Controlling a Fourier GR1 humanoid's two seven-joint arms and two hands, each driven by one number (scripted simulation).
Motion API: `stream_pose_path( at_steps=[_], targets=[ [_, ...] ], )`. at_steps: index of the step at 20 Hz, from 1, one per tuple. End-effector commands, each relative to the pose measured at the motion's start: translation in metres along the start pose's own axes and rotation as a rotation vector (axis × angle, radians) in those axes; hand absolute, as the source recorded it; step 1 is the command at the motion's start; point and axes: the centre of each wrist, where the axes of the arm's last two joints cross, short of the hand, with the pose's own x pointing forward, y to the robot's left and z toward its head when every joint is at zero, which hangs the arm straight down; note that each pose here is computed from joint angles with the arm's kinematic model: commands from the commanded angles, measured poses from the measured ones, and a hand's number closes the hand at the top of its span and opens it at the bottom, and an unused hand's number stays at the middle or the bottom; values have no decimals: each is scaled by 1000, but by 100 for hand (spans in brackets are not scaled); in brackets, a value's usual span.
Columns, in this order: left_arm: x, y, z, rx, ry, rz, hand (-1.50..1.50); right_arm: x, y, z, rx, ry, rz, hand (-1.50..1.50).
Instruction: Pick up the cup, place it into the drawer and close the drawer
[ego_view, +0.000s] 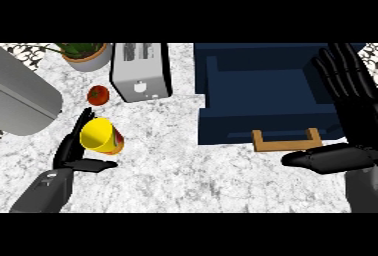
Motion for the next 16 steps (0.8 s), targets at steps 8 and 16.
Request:
stream_pose_path(
  at_steps=[8,16],
  targets=[
    [4,-9,-11,-151,-83,223,150,6,-2,-5,3,-8,0,-150],
    [1,-31,-14,32,-311,-117,150,5,8,-2,15,-10,10,-150]
  ],
)
